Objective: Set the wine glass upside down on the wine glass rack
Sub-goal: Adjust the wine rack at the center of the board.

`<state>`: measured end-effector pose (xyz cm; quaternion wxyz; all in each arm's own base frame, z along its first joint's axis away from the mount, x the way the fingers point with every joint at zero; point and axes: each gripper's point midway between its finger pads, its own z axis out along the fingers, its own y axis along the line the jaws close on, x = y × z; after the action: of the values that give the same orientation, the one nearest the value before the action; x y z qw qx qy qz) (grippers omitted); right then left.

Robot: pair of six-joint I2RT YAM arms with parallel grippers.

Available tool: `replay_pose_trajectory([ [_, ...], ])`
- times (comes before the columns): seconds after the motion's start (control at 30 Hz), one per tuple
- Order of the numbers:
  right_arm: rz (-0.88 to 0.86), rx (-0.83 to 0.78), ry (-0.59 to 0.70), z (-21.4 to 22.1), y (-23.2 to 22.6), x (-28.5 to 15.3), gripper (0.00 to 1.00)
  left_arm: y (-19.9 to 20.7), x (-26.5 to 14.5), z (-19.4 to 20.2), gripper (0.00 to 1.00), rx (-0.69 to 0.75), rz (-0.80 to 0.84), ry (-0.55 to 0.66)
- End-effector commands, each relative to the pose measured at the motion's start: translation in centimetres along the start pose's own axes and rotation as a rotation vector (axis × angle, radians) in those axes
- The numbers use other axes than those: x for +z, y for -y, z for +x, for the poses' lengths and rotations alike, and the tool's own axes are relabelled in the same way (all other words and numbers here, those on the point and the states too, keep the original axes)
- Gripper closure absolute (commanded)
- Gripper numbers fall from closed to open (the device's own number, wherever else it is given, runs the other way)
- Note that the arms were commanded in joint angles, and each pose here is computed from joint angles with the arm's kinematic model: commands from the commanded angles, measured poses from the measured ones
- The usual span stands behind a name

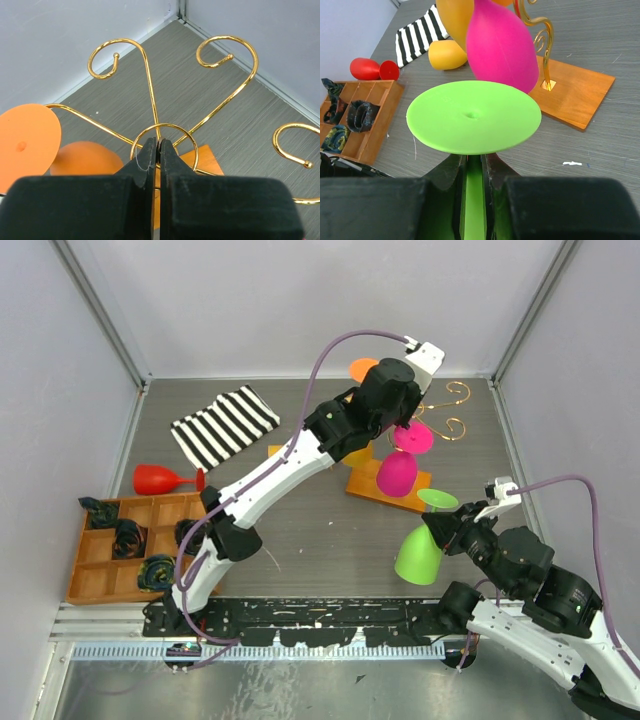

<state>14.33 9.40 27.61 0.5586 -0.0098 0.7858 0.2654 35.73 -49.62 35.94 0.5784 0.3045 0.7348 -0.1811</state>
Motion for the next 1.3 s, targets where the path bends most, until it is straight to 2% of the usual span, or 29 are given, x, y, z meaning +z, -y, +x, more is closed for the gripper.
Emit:
replay_pose_trajectory([
  [0.0,-0.021,0.041,0.064,-1.6,-0.5,-0.2,0.99,0.3,1.0,0.0,0.92,-0.025,-0.018,0.018],
  [0.4,-0.022,0.041,0.068,-1.6,-0.4,-0.4,0.99,0.5,1.5,0.9,0.73,-0.026,-0.017,0.001],
  [0.63,-0.023,0.043,0.071,-1.6,-0.4,-0.4,0.99,0.6,1.8,1.2,0.73,-0.028,-0.018,-0.002],
  [0.93,-0.021,0.044,0.072,-1.6,-0.4,-0.5,0.99,0.5,1.6,0.8,1.0,-0.019,-0.02,0.006],
  [1.27,-0.018,0.041,0.068,-1.6,-0.4,-0.3,0.99,0.1,-0.3,-1.3,1.0,0.029,0.015,0.041],
])
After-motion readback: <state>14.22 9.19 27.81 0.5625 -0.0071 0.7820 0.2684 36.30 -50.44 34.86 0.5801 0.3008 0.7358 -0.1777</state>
